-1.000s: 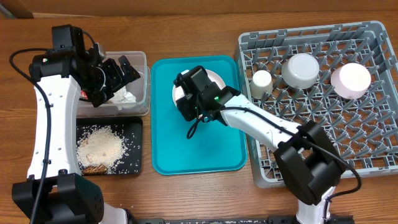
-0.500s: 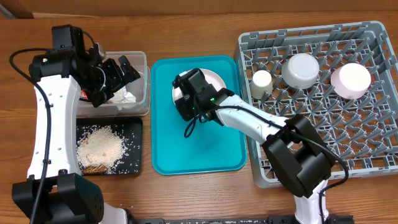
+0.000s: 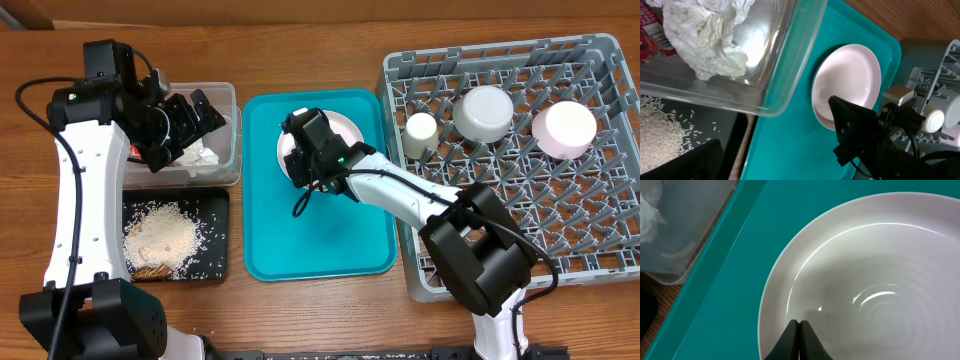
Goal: Sort waste into correct bins and load items into the dishwasher
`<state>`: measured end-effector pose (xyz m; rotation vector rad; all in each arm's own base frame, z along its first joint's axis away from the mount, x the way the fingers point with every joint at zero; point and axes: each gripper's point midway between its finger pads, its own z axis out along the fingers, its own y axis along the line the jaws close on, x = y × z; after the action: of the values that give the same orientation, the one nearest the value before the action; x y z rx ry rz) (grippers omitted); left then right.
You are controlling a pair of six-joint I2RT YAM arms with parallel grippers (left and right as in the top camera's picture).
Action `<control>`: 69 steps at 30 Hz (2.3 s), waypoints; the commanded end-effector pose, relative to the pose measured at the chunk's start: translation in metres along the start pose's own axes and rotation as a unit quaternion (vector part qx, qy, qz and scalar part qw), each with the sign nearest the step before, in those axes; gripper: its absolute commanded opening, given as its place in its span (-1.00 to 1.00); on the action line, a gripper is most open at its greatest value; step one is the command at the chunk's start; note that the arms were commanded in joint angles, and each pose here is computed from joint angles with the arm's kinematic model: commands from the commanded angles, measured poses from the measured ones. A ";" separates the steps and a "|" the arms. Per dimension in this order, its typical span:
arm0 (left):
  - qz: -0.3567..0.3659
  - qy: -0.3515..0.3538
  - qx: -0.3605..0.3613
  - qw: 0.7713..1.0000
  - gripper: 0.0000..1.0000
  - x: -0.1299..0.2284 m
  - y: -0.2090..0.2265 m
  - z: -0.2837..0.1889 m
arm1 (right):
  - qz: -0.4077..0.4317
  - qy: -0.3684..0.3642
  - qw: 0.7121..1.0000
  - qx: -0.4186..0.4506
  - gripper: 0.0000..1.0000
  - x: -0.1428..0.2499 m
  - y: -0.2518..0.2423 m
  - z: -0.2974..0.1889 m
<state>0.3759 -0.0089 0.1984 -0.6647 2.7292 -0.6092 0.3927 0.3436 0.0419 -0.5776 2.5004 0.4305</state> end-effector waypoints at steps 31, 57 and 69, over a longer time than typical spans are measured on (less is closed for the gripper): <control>0.009 -0.020 0.017 1.000 1.00 -0.003 -0.012 -0.015 | 0.030 0.063 0.998 -0.006 -0.92 0.035 -0.001 0.006; 0.009 -0.020 0.017 1.000 1.00 -0.003 -0.012 -0.015 | 0.089 0.159 0.968 -0.172 -0.90 0.069 0.064 -0.012; 0.009 -0.020 0.017 1.000 0.99 -0.003 -0.012 -0.015 | 0.033 0.142 0.976 -0.162 -0.81 0.068 0.091 -0.016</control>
<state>0.3760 -0.0089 0.1985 -0.6644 2.7288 -0.6097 0.2711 0.4013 0.0350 -0.7401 2.7830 0.9565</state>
